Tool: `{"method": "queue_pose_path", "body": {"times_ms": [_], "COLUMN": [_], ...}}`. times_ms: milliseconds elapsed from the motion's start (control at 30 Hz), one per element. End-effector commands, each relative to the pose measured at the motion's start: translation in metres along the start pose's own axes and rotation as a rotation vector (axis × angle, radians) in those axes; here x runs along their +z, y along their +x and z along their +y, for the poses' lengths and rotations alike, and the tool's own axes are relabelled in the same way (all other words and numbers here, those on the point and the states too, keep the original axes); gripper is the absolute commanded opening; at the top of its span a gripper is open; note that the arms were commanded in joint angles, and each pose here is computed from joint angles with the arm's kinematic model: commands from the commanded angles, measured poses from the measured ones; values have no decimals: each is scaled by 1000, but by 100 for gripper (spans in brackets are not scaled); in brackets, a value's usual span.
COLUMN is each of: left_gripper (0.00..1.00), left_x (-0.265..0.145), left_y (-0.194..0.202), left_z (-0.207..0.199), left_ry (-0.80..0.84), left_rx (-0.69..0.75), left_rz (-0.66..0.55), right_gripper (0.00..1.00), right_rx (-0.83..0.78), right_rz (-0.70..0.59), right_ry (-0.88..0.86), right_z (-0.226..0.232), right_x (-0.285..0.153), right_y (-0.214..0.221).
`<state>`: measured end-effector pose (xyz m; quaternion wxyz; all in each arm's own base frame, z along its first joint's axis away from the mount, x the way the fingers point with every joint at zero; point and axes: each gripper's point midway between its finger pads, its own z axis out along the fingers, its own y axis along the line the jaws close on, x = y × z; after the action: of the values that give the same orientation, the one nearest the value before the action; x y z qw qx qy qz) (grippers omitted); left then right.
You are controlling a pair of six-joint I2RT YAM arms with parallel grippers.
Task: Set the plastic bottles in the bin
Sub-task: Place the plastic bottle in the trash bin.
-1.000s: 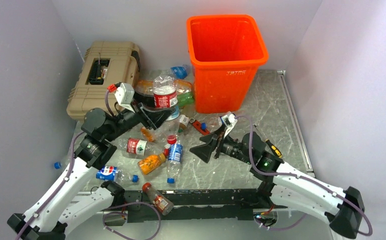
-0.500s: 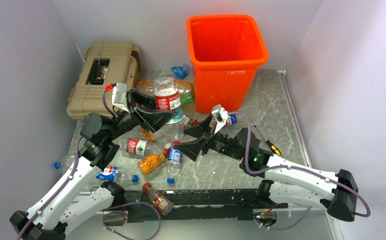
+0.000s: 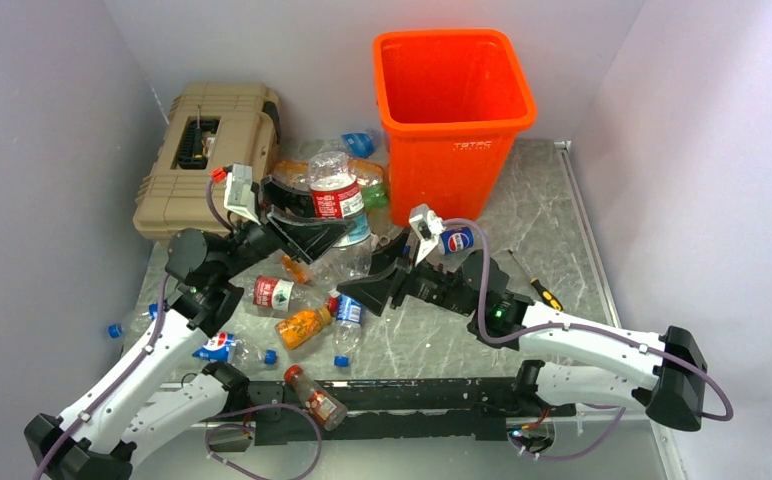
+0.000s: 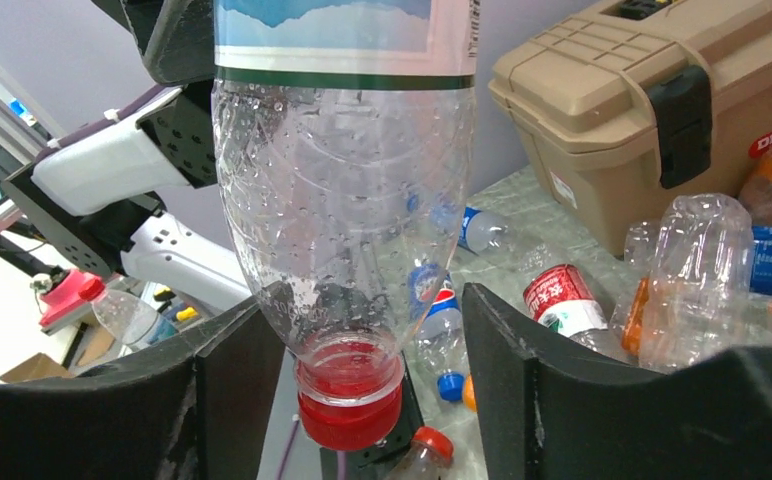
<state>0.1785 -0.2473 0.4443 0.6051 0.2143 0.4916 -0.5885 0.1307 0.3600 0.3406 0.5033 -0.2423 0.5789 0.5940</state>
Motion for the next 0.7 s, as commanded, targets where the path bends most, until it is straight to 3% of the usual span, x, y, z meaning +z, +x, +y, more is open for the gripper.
{"method": "queue_pose_path", "body": {"times_ms": [0,100,200,333,400,567,667], "left_gripper": [45,45,46,49,55,96,100], "left_x": [1,1,2,2,1,0,-1], "left_y": [-10,-7,-5,-6,-6,-4,-6], "left_z": [-7,-5,-6,-6,-6,-7,-5], "left_ry": [34,33,40,38,33,29,0], "left_rx": [18,14,8,12,14,21,18], "left_rz": [-37,-37,-27,-21,-19,10,6], "right_gripper": [64,54,38,0,0,0,0], "right_rx": [-12,-14,-13,-5,-2,-2,-14], "right_rz": [-52,-53,-47,-17,-20,-29,-34], "right_ry": [-60,-55,-50,-27,-20,-5,12], "right_z": [19,18,17,13,12,10,7], "right_x": [5,3,4,7,6,3,1], "right_y": [-23,-23,-22,-18,-18,-18,-20]}}
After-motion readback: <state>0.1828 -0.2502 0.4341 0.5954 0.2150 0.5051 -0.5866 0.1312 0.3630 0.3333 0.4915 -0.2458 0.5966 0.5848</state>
